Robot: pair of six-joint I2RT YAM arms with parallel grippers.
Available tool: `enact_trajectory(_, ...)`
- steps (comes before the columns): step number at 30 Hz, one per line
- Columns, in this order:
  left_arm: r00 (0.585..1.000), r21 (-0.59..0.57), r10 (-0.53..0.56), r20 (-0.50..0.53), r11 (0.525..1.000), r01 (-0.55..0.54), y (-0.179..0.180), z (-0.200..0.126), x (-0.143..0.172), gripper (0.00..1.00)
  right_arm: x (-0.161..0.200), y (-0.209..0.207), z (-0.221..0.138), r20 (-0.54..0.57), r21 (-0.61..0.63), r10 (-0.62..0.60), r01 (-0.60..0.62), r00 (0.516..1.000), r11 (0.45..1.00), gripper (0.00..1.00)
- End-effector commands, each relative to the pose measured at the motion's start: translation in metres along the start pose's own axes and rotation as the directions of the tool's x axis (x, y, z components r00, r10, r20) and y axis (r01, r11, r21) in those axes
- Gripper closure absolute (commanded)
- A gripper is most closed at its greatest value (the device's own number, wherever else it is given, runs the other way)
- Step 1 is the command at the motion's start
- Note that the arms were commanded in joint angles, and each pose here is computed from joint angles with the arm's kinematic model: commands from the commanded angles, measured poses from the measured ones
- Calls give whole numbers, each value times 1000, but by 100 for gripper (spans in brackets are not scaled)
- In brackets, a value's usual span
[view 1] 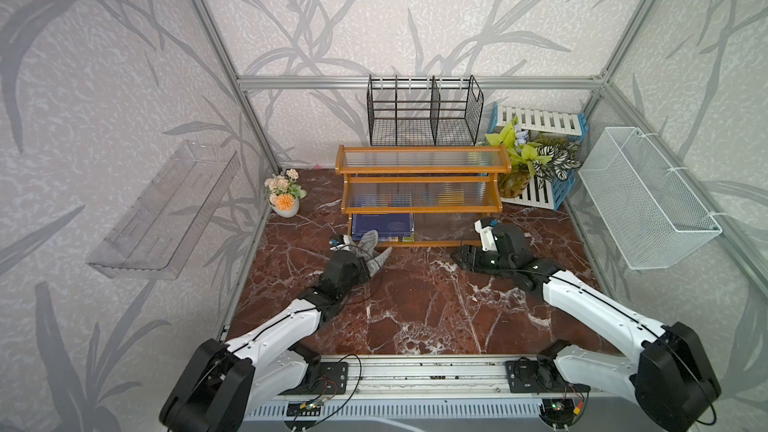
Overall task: Wipe the bookshelf clean with a cloth
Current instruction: Wipe the dust from the shelf.
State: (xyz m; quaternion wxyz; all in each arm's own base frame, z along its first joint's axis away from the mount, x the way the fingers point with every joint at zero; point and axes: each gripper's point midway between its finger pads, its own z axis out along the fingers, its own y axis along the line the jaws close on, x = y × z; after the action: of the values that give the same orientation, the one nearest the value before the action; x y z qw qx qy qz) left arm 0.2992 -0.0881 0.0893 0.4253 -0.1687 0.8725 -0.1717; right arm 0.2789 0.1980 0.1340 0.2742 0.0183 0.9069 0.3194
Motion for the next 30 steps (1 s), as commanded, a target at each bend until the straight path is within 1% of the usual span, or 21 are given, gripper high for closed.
enact_trajectory(1,994,-90,-113,-14,990,111,43,0,-3,100,0,-2,-3,5,-7,13,-13,1000,1000,29)
enact_trajectory(3,981,-105,-192,5,976,192,62,2,-13,100,-2,-3,-5,10,-6,15,-15,1000,1000,29)
enact_trajectory(6,962,-102,-270,43,957,273,79,5,-30,100,-4,-8,-9,19,1,24,-24,1000,1000,29)
enact_trajectory(9,945,-57,-322,67,944,325,84,13,-50,100,-7,-12,-12,32,7,33,-33,999,999,29)
enact_trajectory(10,941,-34,-332,61,942,334,82,19,-55,100,-8,-14,-13,35,8,35,-35,999,999,29)
enact_trajectory(13,939,6,-344,-19,939,344,76,43,-59,100,-11,-17,-15,38,7,46,-46,998,999,29)
enact_trajectory(16,925,53,-376,-50,924,379,72,63,-62,100,-12,-22,-18,44,16,53,-54,998,998,29)
enact_trajectory(19,912,74,-406,-67,909,410,71,80,-66,100,-15,-27,-21,55,25,63,-65,996,998,29)
enact_trajectory(23,897,90,-439,-61,892,443,76,98,-79,100,-18,-30,-23,64,32,78,-80,995,996,29)
enact_trajectory(26,890,148,-451,-59,878,455,71,110,-96,100,-19,-31,-23,65,37,83,-85,994,996,29)
enact_trajectory(30,898,225,-429,-104,869,441,56,132,-113,100,-21,-30,-22,61,39,85,-88,994,995,29)
